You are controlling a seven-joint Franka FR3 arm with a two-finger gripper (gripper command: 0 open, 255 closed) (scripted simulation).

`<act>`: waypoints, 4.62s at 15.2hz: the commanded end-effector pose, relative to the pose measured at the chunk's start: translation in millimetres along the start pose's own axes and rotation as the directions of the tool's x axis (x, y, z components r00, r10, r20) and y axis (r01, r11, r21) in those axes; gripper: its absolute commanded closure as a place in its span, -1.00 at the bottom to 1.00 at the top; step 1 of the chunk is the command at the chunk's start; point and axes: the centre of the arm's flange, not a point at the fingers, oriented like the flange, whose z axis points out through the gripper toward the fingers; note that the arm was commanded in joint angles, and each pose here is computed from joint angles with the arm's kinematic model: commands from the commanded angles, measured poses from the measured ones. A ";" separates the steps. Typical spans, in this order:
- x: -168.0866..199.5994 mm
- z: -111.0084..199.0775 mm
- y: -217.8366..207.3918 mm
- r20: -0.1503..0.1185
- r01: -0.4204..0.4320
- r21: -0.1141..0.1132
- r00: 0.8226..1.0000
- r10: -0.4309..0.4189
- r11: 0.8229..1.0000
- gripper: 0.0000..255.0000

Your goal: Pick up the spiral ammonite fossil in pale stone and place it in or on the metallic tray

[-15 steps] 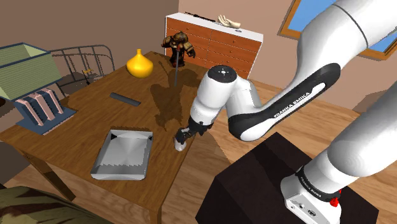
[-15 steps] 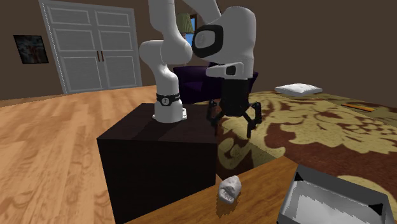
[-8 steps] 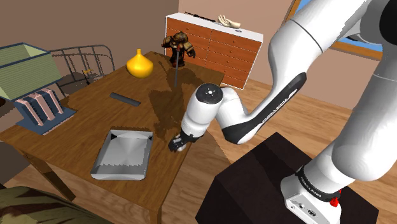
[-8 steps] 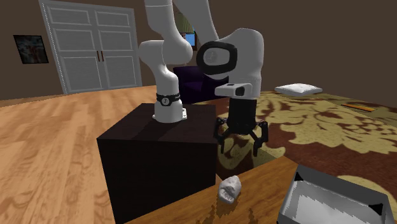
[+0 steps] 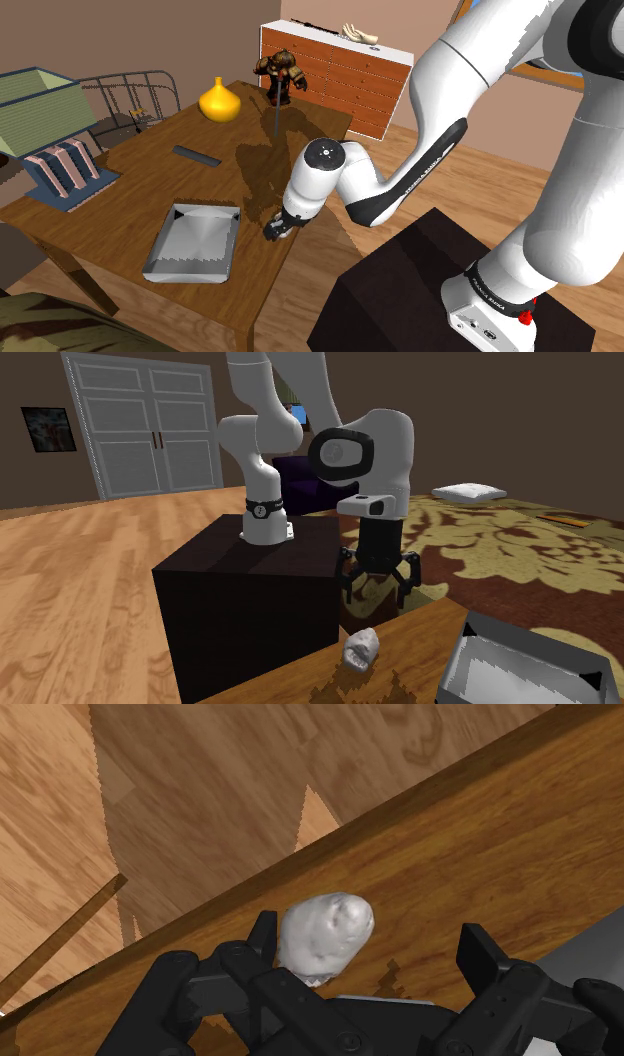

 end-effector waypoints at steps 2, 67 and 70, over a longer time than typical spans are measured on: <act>0.0 0.1 0.0 0.000 0.000 0.000 1.000 0.000 1.000 -1.00; 106.9 -49.9 14.1 0.281 0.013 -0.062 0.960 0.004 0.998 1.00; 116.2 -49.7 -24.4 0.281 0.013 -0.062 0.960 0.004 0.998 1.00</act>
